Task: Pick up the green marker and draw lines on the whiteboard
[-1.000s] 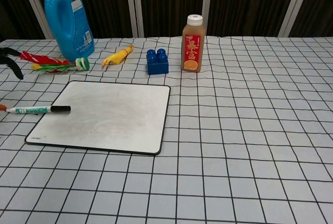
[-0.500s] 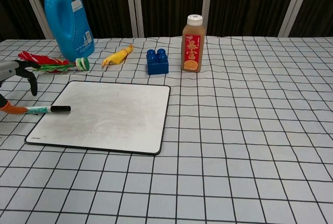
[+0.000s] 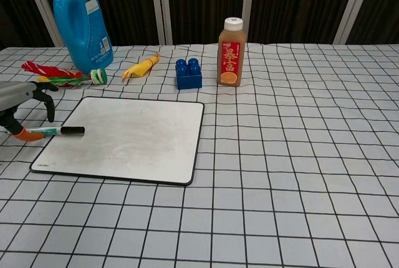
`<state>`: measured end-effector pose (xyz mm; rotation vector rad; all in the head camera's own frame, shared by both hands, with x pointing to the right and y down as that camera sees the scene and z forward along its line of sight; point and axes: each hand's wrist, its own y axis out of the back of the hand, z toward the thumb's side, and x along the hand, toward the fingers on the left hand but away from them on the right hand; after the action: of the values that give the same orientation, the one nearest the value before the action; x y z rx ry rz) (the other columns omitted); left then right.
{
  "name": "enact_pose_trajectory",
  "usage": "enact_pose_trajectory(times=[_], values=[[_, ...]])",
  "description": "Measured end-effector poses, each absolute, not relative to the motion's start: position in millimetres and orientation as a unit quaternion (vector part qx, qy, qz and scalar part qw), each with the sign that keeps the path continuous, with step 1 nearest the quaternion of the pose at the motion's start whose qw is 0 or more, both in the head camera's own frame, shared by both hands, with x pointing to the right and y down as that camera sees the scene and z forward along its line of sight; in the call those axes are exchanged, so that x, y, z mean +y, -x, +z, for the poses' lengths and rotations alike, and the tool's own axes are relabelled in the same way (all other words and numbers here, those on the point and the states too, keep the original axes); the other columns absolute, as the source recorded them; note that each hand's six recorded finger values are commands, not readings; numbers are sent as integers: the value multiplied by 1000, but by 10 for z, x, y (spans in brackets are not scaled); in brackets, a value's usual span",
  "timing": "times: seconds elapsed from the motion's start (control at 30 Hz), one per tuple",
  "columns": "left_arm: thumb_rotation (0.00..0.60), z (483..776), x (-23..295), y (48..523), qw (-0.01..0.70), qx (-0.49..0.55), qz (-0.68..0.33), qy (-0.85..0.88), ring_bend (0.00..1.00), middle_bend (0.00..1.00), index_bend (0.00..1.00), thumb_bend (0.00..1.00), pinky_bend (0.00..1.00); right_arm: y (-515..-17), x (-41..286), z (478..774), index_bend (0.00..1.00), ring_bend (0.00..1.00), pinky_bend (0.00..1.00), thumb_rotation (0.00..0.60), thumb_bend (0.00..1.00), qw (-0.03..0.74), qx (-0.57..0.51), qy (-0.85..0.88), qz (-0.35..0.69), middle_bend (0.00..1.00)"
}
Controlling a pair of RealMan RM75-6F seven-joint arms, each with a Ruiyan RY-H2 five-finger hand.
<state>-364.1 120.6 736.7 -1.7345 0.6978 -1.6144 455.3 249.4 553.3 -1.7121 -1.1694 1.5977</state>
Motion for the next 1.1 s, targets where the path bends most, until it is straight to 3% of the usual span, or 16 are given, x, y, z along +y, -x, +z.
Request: enact_pose_trajectory(times=[0.33, 0.63, 1.1], values=[[600, 7428, 1208, 3596, 325, 264, -618, 665, 0, 40, 460, 453, 0, -4553, 2488, 5531, 0, 0, 0, 600, 354, 258, -433, 632, 588, 0], [600, 7446, 1214, 3623, 314, 271, -622, 664, 0, 63, 586, 552, 0, -4555, 2479, 5527, 0, 0, 0, 600, 354, 259, -434, 632, 587, 0], [600, 7229, 1098, 3507, 291, 340, -580, 681, 0, 106, 635, 568, 0, -4557, 2486, 5518, 0, 0, 0, 600, 353, 257, -437, 632, 587, 0]])
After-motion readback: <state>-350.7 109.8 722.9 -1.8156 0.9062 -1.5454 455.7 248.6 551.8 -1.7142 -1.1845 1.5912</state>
